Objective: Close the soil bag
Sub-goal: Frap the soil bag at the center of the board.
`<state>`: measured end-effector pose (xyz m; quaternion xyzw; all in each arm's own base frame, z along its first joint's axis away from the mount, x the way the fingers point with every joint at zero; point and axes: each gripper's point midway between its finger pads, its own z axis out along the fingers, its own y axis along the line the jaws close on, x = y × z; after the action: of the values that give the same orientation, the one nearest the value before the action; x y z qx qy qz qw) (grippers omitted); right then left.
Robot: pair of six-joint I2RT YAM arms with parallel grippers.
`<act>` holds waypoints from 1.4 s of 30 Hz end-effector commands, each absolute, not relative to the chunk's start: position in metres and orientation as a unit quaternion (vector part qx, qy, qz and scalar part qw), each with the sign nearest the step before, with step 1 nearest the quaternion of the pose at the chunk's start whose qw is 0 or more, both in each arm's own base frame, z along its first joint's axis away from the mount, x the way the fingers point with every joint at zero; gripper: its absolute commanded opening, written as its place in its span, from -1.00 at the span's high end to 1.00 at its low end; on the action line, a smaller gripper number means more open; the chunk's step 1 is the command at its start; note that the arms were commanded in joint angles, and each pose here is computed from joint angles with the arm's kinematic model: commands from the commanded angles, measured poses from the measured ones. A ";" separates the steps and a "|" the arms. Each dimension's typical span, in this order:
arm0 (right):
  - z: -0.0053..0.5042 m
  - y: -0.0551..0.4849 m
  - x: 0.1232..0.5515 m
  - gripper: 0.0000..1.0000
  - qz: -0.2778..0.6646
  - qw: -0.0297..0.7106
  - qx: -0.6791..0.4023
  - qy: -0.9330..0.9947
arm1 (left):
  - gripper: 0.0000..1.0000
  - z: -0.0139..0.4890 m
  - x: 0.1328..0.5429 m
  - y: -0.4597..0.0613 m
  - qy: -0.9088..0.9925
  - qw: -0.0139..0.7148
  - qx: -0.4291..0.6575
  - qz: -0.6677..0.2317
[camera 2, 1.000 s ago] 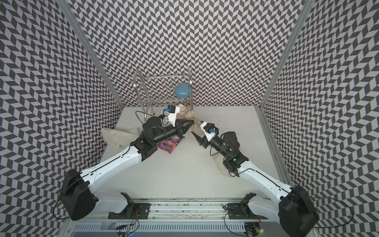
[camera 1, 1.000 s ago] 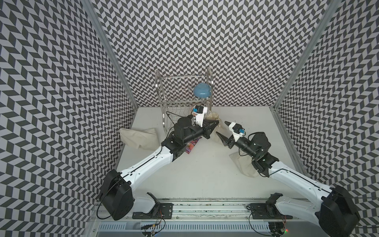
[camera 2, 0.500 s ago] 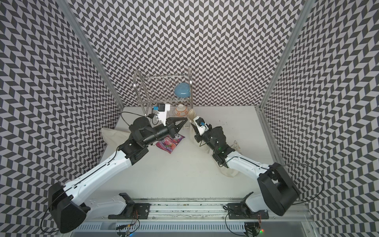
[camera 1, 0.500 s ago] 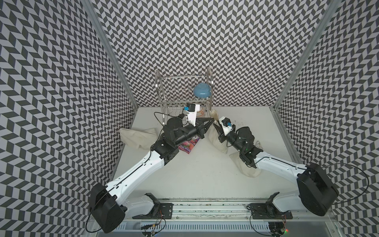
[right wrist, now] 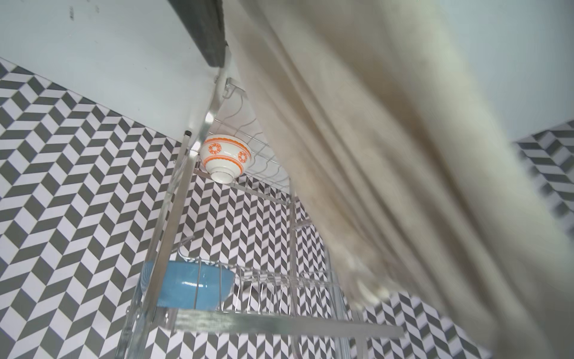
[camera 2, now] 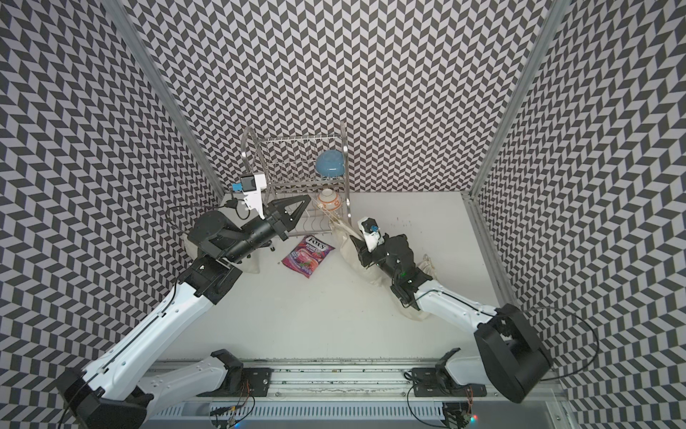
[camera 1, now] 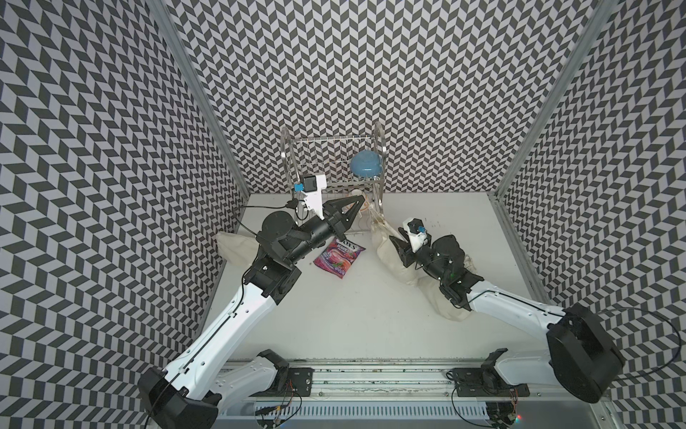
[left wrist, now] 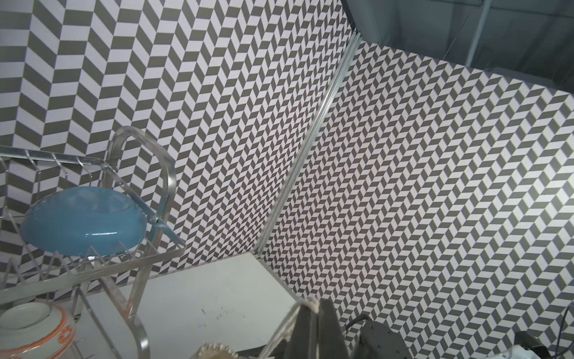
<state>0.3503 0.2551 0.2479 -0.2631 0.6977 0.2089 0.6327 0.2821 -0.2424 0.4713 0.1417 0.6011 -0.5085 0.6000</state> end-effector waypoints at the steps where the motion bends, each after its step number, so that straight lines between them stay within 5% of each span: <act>1: 0.288 0.268 0.331 -0.07 0.244 0.655 -0.296 0.651 | 1.00 0.499 0.274 -0.246 0.547 0.620 0.158 -0.541; 7: 0.332 0.293 0.299 -0.37 0.290 0.678 -0.315 0.598 | 1.00 0.487 0.281 -0.258 0.555 0.601 0.164 -0.551; 18: 0.382 0.333 0.283 -0.37 0.331 0.697 -0.327 0.545 | 1.00 0.492 0.272 -0.259 0.547 0.604 0.171 -0.553; 30: 0.333 0.334 0.340 0.71 0.244 0.659 -0.311 0.640 | 1.00 0.510 0.264 -0.244 0.534 0.629 0.163 -0.541; 38: 0.209 0.283 0.391 0.76 0.182 0.556 -0.261 0.768 | 1.00 0.561 0.245 -0.203 0.493 0.685 0.139 -0.518; 42: 0.193 0.246 0.397 0.76 0.120 0.532 -0.223 0.808 | 1.00 0.582 0.239 -0.194 0.475 0.698 0.139 -0.518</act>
<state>0.3789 0.3054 0.3005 -0.2732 0.6685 0.2381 0.6494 0.3036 -0.2391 0.4297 0.1078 0.6653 -0.4964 0.5471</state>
